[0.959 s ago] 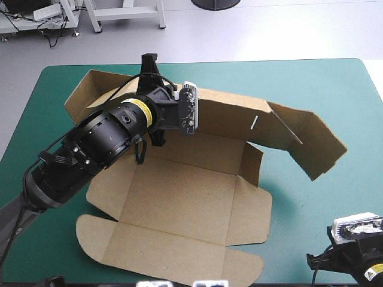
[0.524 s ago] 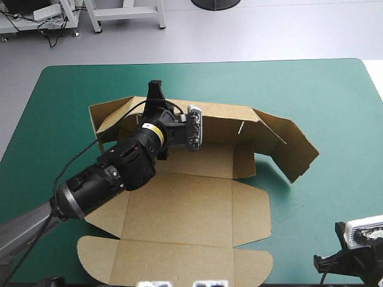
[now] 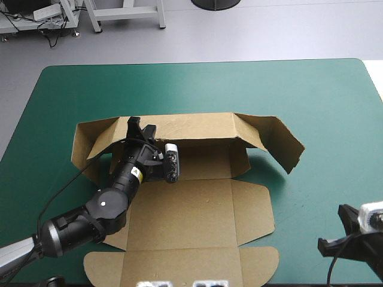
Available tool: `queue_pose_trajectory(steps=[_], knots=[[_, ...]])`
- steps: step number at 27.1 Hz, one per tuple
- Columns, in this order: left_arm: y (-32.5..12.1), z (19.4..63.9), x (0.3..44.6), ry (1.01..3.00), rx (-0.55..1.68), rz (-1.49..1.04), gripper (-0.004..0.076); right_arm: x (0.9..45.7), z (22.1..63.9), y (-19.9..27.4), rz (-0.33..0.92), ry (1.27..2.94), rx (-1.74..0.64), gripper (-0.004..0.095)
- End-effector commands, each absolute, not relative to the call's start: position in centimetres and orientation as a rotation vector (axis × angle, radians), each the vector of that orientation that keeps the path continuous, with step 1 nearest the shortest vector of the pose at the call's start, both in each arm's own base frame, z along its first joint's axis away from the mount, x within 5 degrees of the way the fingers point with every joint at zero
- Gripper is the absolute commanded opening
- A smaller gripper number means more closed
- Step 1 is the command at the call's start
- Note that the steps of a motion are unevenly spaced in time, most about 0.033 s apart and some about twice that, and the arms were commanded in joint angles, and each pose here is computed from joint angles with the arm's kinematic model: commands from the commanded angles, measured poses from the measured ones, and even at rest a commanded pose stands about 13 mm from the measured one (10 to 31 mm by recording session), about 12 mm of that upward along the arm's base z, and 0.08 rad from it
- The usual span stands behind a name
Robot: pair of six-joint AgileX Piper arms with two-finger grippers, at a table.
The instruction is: Fold the box
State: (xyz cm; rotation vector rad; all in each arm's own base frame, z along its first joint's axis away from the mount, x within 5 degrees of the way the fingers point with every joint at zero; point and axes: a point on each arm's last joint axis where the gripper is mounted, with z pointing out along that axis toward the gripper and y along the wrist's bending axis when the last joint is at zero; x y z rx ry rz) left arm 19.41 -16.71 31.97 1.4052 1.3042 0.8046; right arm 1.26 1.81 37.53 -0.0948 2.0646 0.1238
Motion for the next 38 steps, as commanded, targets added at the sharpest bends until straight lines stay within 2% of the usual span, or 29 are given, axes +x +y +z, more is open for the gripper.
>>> queue_pose_trajectory(steps=[1,7,10,11,14,18,21,26,33,38], knots=[[-15.4,33.3,18.4,1.209,1.314,0.844,-0.0010,4.5,41.1,2.1,0.220,1.971,-0.084,-0.0005],[-15.3,33.3,18.4,1.230,1.279,0.822,-0.0010,12.9,46.6,2.8,0.407,1.974,-0.175,-0.0005],[-15.4,33.3,18.4,1.225,1.283,0.818,-0.0010,17.1,48.0,3.0,0.477,1.991,-0.220,-0.0005],[-15.4,33.2,18.4,1.222,1.290,0.811,-0.0010,19.7,48.2,2.9,0.515,2.016,-0.232,-0.0005],[-15.6,33.2,18.3,1.212,1.303,0.799,-0.0010,25.3,47.2,2.8,0.583,2.078,-0.254,-0.0005],[-15.6,33.2,18.3,1.210,1.304,0.798,-0.0010,30.1,44.4,3.1,0.736,2.145,-0.267,-0.0005],[-15.6,33.2,18.3,1.203,1.306,0.802,-0.0010,32.7,41.5,3.1,0.800,2.229,-0.272,-0.0005],[-15.7,33.2,18.4,1.199,1.312,0.807,-0.0010,35.1,37.8,2.9,0.841,2.352,-0.305,-0.0005],[-16.2,32.4,18.7,1.207,1.340,0.816,-0.0010,34.9,35.8,3.2,0.880,2.404,-0.417,-0.0005],[-16.3,32.1,19.0,1.215,1.350,0.827,-0.0010,33.3,33.9,4.2,1.045,2.317,-0.478,-0.0005]])
